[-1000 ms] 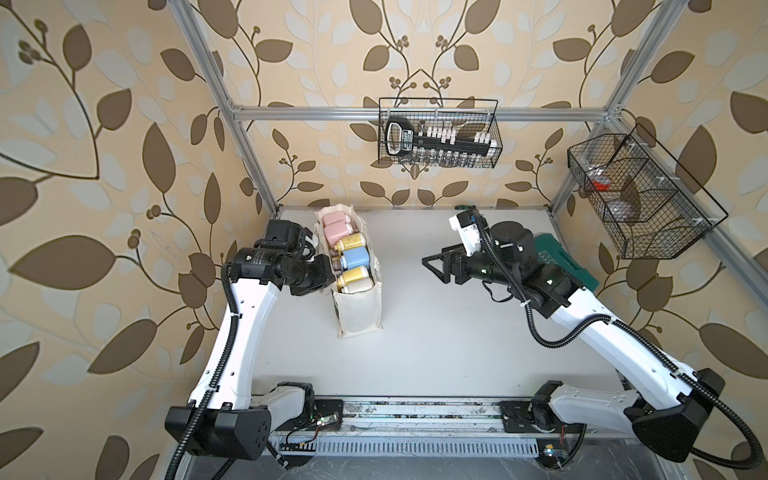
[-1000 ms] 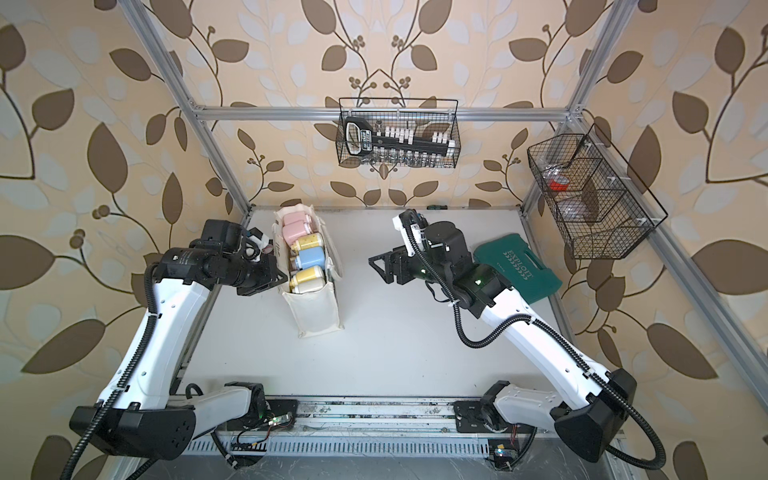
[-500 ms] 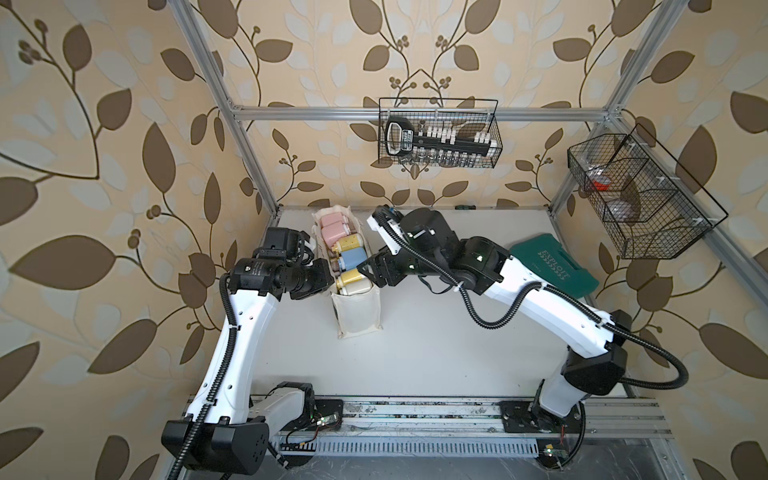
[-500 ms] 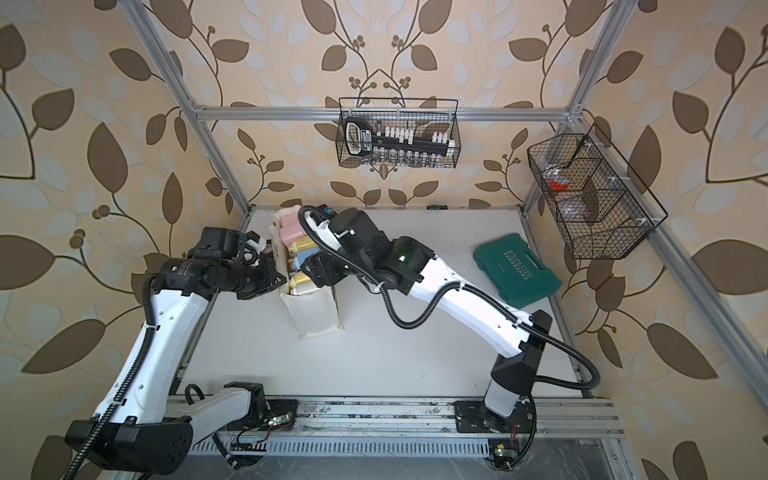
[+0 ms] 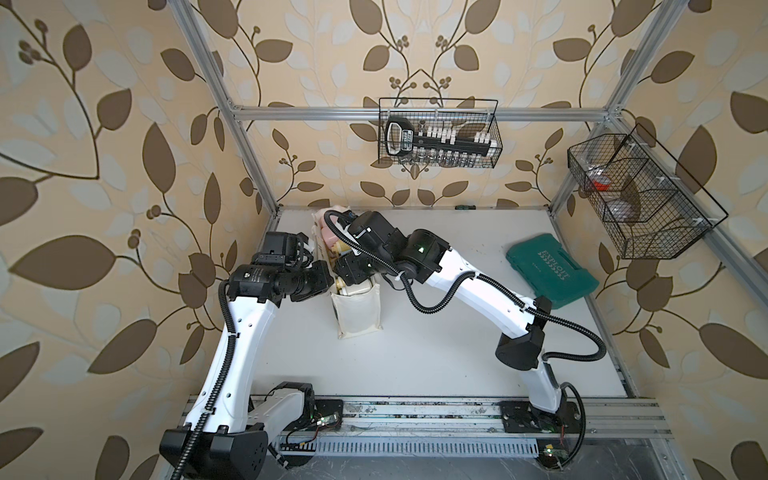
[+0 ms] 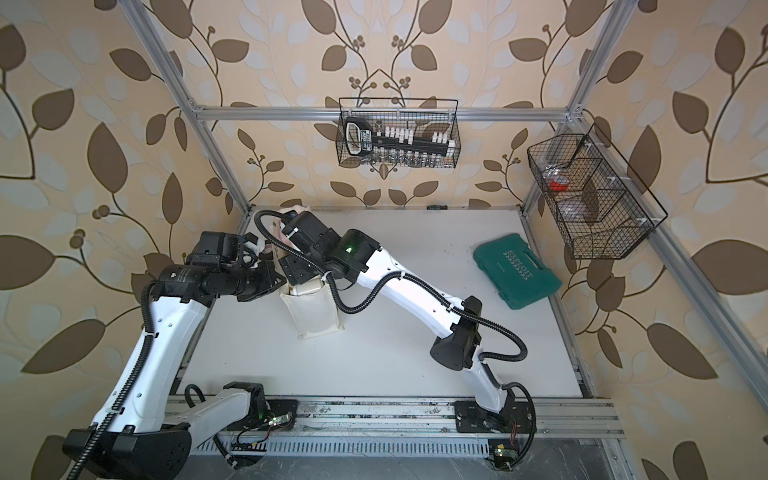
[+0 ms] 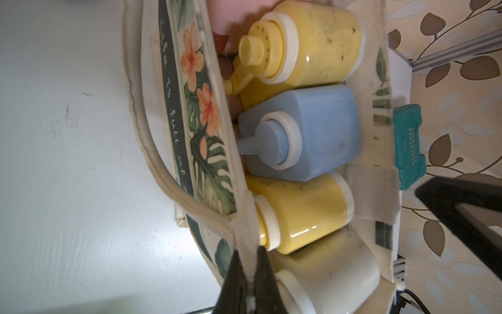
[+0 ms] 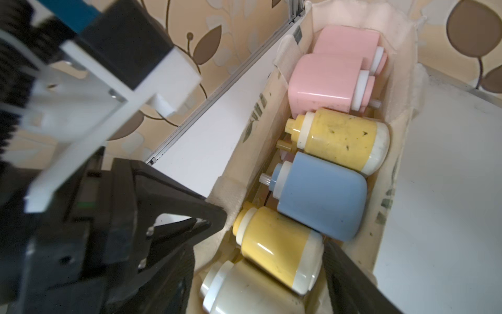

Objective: Take out the pencil sharpeners from the tote bags
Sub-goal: Pick up the pencil sharpener from the canvas bag, then place the pencil sharpener at the center of the board.

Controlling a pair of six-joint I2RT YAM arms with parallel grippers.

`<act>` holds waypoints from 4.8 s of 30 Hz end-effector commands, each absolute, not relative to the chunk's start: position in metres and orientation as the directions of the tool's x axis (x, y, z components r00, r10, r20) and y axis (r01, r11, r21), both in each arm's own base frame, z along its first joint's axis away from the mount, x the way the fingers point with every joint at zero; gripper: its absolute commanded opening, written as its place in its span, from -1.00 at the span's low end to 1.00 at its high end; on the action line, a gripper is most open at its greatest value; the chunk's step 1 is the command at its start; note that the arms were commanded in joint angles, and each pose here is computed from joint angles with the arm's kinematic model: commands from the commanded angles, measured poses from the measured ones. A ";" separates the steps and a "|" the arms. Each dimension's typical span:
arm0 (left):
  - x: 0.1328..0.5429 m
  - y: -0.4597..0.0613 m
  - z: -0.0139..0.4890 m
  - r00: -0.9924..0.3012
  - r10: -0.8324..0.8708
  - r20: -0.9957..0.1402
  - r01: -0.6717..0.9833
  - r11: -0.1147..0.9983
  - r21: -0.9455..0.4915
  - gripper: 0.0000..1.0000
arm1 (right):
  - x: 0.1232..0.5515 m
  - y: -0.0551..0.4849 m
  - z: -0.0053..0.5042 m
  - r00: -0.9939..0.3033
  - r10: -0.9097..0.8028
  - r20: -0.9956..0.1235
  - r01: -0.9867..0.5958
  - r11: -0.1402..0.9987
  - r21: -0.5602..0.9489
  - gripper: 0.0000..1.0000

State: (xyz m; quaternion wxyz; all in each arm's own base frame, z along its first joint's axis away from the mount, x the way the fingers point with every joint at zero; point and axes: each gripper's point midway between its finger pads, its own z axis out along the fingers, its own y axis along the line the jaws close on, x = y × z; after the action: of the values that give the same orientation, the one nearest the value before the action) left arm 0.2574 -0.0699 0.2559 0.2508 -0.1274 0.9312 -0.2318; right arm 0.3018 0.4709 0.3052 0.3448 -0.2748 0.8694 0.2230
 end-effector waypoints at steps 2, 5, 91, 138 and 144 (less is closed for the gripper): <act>0.255 -0.072 0.260 -0.828 -0.364 -0.426 -0.112 0.853 -0.510 -1.00 | 0.314 0.467 0.288 -0.637 -0.304 -0.709 -0.568 0.806 0.165 0.49; 0.255 -0.073 0.261 -0.822 -0.368 -0.435 -0.103 0.847 -0.521 -1.00 | 0.323 0.461 0.279 -0.639 -0.296 -0.710 -0.526 0.841 0.124 0.51; 0.253 -0.075 0.255 -0.817 -0.352 -0.457 -0.071 0.847 -0.526 -1.00 | 0.317 0.456 0.366 -0.538 -0.130 -0.833 -0.554 0.799 0.234 0.31; 0.247 -0.065 0.244 -0.781 -0.363 -0.507 -0.084 0.867 -0.491 -1.00 | 0.463 0.239 0.237 -0.686 -0.032 -0.727 -0.179 0.976 0.126 0.31; 0.249 -0.065 0.243 -0.782 -0.363 -0.506 -0.085 0.867 -0.491 -1.00 | 0.498 0.274 0.181 -0.733 -0.055 -0.678 -0.208 0.967 0.147 0.31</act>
State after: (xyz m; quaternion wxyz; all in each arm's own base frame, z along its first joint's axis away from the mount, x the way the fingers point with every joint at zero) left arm 0.2514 -0.0673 0.2503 0.3108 -0.1264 0.9110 -0.2396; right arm 0.4789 0.2513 0.1690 0.3313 -0.0624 0.9382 0.0780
